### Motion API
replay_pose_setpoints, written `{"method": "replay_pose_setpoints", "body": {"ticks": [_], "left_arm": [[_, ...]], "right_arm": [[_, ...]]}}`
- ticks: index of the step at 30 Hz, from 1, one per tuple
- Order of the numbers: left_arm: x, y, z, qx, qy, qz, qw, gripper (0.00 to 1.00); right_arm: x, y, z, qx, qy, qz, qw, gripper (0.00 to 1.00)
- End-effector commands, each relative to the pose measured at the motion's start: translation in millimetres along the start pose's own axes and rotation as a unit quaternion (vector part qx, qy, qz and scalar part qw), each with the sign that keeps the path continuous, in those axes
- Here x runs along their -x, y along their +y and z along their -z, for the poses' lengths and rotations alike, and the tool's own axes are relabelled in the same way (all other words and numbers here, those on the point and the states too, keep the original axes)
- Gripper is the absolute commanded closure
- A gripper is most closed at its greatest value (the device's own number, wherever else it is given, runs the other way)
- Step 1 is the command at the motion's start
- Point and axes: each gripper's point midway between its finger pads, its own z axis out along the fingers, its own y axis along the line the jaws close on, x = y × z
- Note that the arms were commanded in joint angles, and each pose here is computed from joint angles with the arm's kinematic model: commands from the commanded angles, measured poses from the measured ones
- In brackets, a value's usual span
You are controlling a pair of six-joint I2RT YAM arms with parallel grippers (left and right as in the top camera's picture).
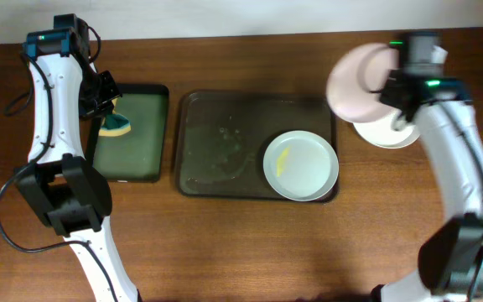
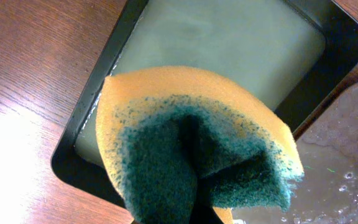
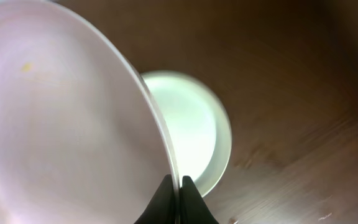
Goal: Clean dirty plates on tray and stack at the side
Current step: 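Place the pink plate onto the cream plate at the right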
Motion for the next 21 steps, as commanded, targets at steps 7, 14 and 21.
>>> {"method": "replay_pose_setpoints", "body": {"ticks": [7, 14, 21], "left_arm": [[2.2, -2.3, 18.4, -0.012, -0.023, -0.008, 1.0, 1.0], [3.2, -2.8, 18.4, -0.013, -0.025, -0.008, 1.0, 1.0], [0.9, -1.9, 13.2, -0.011, -0.018, -0.008, 1.0, 1.0]], "right_arm": [[-62.9, -58.6, -108.3, 0.093, 0.196, -0.177, 0.96, 0.96], [-48.7, -28.8, -88.0, 0.196, 0.187, -0.16, 0.949, 0.27], [-73.4, 23.4, 6.9, 0.25, 0.223, -0.05, 0.941, 0.3]]}}
